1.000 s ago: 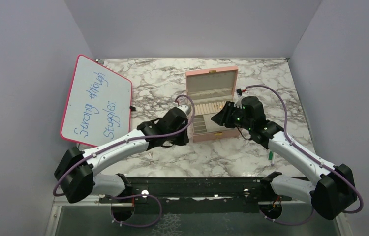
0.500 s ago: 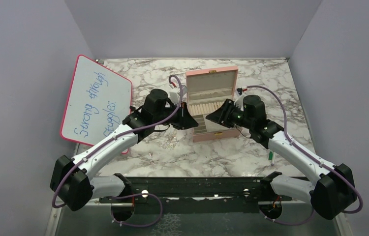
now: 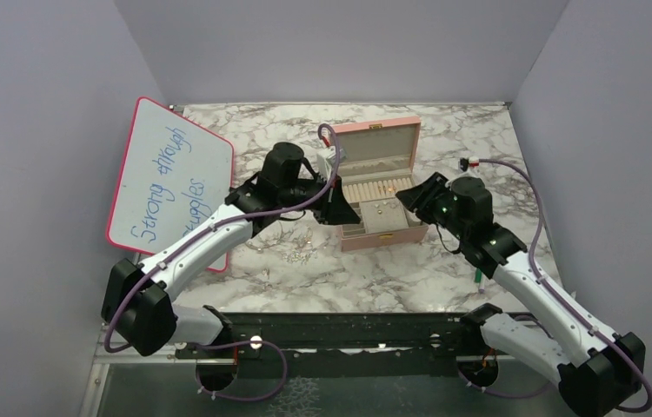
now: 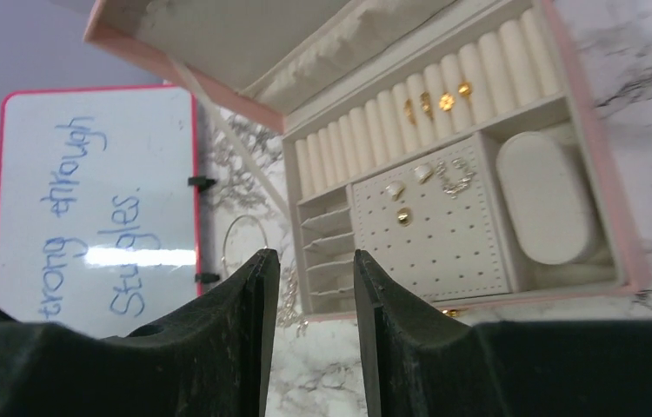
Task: Organize the mixed jewelry
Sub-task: Place the jewelry in the jewelry box.
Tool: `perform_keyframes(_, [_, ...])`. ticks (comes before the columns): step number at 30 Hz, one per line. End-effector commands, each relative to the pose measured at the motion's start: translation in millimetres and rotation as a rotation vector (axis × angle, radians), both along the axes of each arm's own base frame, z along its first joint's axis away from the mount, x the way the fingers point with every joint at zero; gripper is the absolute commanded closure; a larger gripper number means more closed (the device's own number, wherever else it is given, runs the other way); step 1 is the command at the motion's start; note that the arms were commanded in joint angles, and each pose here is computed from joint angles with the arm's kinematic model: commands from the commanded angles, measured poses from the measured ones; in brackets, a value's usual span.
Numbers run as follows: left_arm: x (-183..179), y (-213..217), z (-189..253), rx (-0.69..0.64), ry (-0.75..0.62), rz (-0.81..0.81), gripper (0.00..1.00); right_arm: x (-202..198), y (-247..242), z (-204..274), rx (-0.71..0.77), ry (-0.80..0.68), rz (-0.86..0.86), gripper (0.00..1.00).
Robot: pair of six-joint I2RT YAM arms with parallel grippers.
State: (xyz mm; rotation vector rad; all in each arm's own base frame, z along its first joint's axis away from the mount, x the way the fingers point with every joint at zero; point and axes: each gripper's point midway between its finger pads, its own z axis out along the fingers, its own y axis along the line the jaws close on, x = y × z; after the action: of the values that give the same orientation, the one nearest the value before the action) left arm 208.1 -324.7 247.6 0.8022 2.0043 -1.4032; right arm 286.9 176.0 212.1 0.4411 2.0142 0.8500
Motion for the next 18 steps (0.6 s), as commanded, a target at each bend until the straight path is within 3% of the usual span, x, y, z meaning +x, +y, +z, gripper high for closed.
perform_keyframes(1, [-3, -2, 10, 0.023, -0.112, -0.103, 0.94, 4, -51, -17, -0.166, -0.008, -0.209, 0.58])
perform_keyframes(8, [10, -22, -9, 0.154, -0.132, -0.111, 0.94, -5, -72, -29, -0.224, 0.014, -0.284, 0.58])
perform_keyframes(12, [27, -36, -28, 0.296, -0.079, -0.069, 0.93, -13, -87, -47, -0.270, 0.052, -0.333, 0.58])
perform_keyframes(18, [47, -52, -49, 0.386, -0.004, -0.025, 0.93, -23, -101, -63, -0.279, 0.062, -0.388, 0.58])
